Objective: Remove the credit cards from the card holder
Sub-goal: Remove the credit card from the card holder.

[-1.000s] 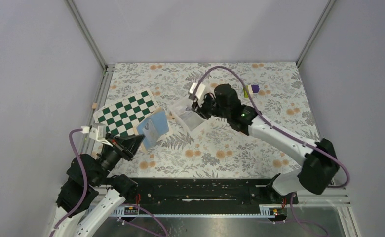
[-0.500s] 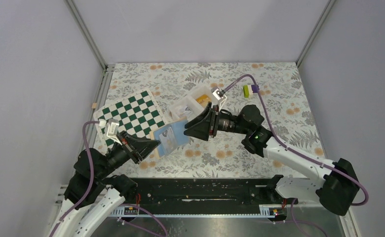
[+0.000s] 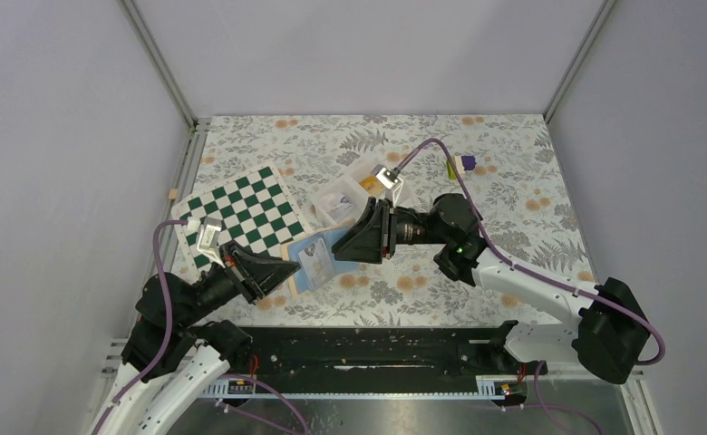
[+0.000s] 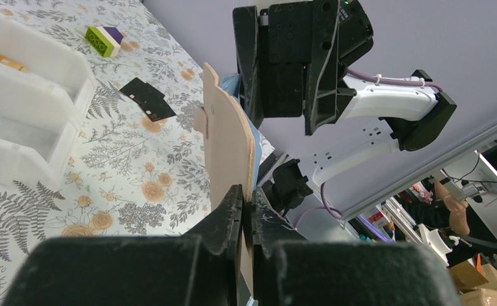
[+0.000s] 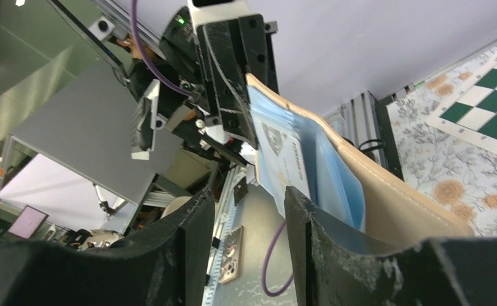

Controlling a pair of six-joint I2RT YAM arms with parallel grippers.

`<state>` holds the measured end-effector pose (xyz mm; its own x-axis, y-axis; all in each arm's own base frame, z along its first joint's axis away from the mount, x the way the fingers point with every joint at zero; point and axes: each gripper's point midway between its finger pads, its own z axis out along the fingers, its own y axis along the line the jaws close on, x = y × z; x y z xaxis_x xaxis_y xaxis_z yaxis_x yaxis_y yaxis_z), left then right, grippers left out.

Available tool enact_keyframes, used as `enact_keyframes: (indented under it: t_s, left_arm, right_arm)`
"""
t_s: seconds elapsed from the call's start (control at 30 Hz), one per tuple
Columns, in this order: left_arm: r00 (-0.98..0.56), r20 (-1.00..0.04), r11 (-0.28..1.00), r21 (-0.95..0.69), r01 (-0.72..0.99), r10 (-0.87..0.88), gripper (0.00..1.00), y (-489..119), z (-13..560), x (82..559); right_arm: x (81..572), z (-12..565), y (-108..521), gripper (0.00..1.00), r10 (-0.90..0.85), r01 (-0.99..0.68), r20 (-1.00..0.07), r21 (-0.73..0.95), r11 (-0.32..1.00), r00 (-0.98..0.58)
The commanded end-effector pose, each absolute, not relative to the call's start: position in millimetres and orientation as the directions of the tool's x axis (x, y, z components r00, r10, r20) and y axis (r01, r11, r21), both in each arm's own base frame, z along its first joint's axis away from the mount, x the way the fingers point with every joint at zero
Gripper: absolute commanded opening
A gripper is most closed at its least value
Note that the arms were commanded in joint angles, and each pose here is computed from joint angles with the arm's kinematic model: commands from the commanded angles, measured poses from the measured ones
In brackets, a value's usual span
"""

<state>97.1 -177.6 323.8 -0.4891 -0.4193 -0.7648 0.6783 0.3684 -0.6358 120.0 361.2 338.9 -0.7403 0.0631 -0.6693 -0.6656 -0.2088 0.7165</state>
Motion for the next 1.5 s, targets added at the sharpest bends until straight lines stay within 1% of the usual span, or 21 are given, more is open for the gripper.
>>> enact_keyframes:
  t_s: [0.0,0.1,0.23,0.4,0.6,0.7,0.83,1.13,1.2,1.3,1.47]
  left_arm:
    - [-0.444,-0.769,0.314,-0.609,0.728,-0.460,0.00,-178.0,346.8,92.5]
    - [-0.439,-0.767,0.305,-0.607,0.734,-0.468,0.00,-177.7,349.0,91.2]
    - [-0.439,-0.767,0.291,-0.603,0.743,-0.469,0.00,-178.0,352.8,88.2]
    - [-0.453,-0.762,0.273,-0.609,0.745,-0.463,0.00,-180.2,351.8,86.2]
    - [-0.454,-0.761,0.270,-0.609,0.746,-0.463,0.00,-180.8,351.9,86.3]
    - [-0.456,-0.761,0.270,-0.610,0.745,-0.461,0.00,-181.2,351.2,86.6]
    - [-0.459,-0.760,0.274,-0.613,0.741,-0.460,0.00,-181.5,349.5,87.7]
    - [-0.460,-0.759,0.269,-0.614,0.742,-0.460,0.00,-182.6,349.7,88.4]
    - [-0.461,-0.759,0.268,-0.613,0.743,-0.460,0.00,-182.5,350.5,87.9]
    - [-0.460,-0.762,0.271,-0.611,0.744,-0.457,0.00,-182.3,350.1,87.5]
    - [-0.459,-0.765,0.269,-0.608,0.747,-0.452,0.00,-182.4,349.6,86.3]
  right_arm:
    - [112.8,340.4,359.3,0.52,0.049,-0.719,-0.724,0.672,-0.179,-0.689]
    - [113.7,331.7,360.7,0.53,0.031,-0.739,-0.742,0.661,-0.133,-0.670]
    - [113.4,332.8,360.6,0.54,0.039,-0.739,-0.742,0.661,-0.129,-0.670]
    - [109.2,334.6,364.3,0.55,0.034,-0.738,-0.742,0.659,-0.143,-0.670]
    - [101.6,344.1,367.7,0.52,0.037,-0.726,-0.737,0.655,-0.210,-0.675]
    - [98.5,348.6,367.7,0.47,0.039,-0.718,-0.734,0.651,-0.246,-0.678]
    - [98.8,348.6,368.2,0.37,0.043,-0.717,-0.733,0.650,-0.252,-0.679]
    - [99.0,353.2,370.9,0.22,0.051,-0.700,-0.718,0.657,-0.281,-0.694]
    - [99.9,353.1,371.7,0.15,0.052,-0.699,-0.716,0.658,-0.279,-0.696]
    - [100.4,352.8,371.7,0.00,0.056,-0.698,-0.714,0.659,-0.280,-0.697]
    - [103.3,348.7,369.7,0.00,0.080,-0.711,-0.719,0.654,-0.258,-0.690]
